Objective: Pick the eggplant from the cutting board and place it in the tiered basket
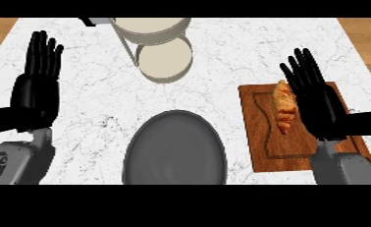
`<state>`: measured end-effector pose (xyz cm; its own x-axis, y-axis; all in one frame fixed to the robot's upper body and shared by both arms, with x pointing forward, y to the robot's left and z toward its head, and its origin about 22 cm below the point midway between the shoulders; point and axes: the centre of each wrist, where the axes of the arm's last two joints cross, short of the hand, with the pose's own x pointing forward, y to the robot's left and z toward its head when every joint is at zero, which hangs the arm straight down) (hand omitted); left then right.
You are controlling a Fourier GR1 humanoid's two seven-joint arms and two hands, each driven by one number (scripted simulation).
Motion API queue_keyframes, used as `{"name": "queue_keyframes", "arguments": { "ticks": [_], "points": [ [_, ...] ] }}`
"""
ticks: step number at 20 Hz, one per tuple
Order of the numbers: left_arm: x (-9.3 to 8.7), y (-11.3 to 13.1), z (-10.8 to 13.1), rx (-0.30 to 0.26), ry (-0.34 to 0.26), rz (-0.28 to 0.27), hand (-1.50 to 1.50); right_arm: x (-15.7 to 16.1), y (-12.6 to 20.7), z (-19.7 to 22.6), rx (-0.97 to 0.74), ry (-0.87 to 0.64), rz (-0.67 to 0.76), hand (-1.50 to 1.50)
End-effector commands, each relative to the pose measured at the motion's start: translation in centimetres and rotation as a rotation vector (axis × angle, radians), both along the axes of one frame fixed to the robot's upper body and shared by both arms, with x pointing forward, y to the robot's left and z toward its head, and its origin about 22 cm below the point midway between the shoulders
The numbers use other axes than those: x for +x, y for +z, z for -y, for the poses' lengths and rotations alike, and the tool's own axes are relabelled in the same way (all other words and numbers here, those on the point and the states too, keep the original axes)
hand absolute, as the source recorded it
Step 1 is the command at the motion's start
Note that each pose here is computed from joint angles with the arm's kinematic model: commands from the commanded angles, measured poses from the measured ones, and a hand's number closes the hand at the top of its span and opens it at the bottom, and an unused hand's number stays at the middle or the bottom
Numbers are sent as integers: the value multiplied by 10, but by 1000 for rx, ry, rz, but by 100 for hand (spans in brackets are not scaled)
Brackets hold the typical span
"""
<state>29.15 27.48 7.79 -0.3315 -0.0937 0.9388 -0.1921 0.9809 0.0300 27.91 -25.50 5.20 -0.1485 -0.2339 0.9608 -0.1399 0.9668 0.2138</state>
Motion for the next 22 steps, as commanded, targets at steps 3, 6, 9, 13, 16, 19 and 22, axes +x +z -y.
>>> {"name": "queue_keyframes", "arguments": {
  "ticks": [3,6,9,13,16,19,22],
  "points": [
    [-14,-22,-12,38,-76,-232,0,13,31,30,-107,-40,24,150],
    [-26,-53,-14,92,-139,-439,0,48,57,25,-218,-72,46,150],
    [-28,-54,-12,51,-127,-441,0,9,-10,94,-446,-591,-371,-150],
    [-33,-56,-8,34,-180,-500,0,30,1,61,-531,-679,-343,-150],
    [-38,-52,-16,40,-169,-511,0,33,33,86,-693,-633,-324,-150],
    [-29,-43,-16,39,-179,-498,0,32,57,77,-936,-578,-389,-150],
    [-32,-51,-14,38,-166,-516,0,36,87,87,-1179,-527,-476,-150]
  ]
}}
